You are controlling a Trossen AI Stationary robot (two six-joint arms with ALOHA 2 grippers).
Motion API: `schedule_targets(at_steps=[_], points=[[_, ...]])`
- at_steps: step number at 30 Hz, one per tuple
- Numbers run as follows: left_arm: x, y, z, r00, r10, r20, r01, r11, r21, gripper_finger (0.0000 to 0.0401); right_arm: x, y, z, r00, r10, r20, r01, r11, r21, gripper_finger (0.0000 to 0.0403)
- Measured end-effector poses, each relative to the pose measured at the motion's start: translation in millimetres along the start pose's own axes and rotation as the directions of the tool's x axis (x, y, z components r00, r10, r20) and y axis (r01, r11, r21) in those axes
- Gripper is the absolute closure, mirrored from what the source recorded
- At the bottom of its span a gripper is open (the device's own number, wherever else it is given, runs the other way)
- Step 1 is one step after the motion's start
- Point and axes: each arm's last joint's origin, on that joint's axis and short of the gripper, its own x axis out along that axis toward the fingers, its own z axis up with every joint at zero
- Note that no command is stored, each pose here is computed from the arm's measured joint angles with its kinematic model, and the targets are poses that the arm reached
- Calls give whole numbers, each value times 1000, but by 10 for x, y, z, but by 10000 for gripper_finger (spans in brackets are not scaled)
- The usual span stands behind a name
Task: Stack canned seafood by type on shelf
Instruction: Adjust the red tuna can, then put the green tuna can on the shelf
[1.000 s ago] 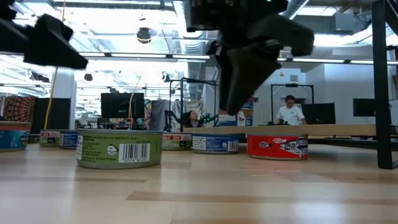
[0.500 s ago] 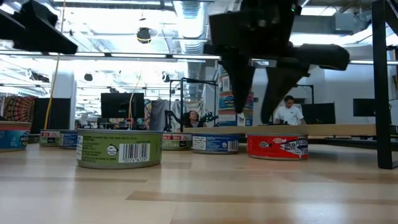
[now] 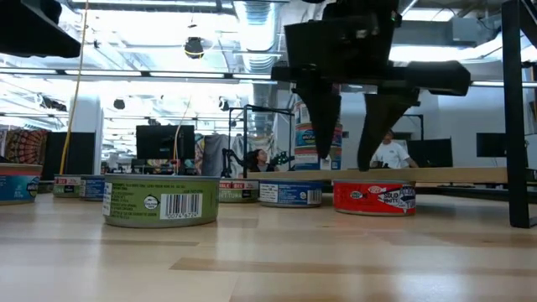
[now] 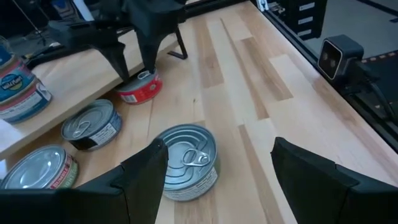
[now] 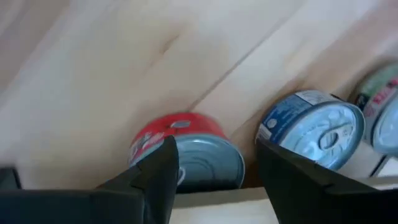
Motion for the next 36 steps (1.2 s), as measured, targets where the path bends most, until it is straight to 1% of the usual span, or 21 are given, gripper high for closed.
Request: schedule_targets(at_steps=[3,5,10,16,18,19,21,24,25,27,29,31,33,34,36], points=[[0,0,1,1000,0,0,0,1000,1,124,-13,45,1,1000,9,-15,-10,991,-133,153],[0,0,0,1000,0,0,0,1000,-2,124,-15,48,7,1000,7,-12,-9,982,-189,153],[0,0,-1,1000,0,-1,0,1000,-9,124,2,6,6,1000,1,5,0,976,-216,154],[0,-1,-4,1000,-7,-4,7,1000,-8,124,177,61,21,999,-24,38,35,947,-320,154],[0,-1,-9,1000,-8,-8,8,1000,-5,124,196,70,39,997,-49,56,65,938,-339,154],[0,0,-9,1000,-8,-9,8,1000,-4,124,197,56,62,995,-69,75,91,939,-331,154],[0,0,-11,1000,-7,-10,7,1000,-2,124,160,1,153,980,-121,160,163,943,-289,154],[0,1,-13,1000,-4,-11,4,1000,4,124,85,-62,270,952,-167,258,231,942,-244,154],[0,2,-12,1000,-2,-10,2,1000,5,124,64,-80,307,938,-184,294,255,940,-225,154],[1,5,-12,1000,6,-8,-6,1000,6,124,11,-135,393,894,-235,382,316,934,-166,154],[4,8,-11,1000,9,-8,-9,1000,1,124,-36,-186,436,863,-292,412,366,924,-112,154],[3,6,-12,1000,4,-9,-4,1000,-12,124,-118,-238,445,853,-343,393,395,917,-57,154],[-3,-3,-15,1000,-13,-13,13,999,-30,124,-240,-296,447,850,-364,380,379,925,40,154],[-4,-5,-18,1000,-18,-15,18,999,-37,124,-312,-316,445,851,-363,378,349,931,109,154],[-5,-8,-17,999,-28,-17,27,998,-51,124,-450,-330,440,858,-352,373,270,928,255,154]])
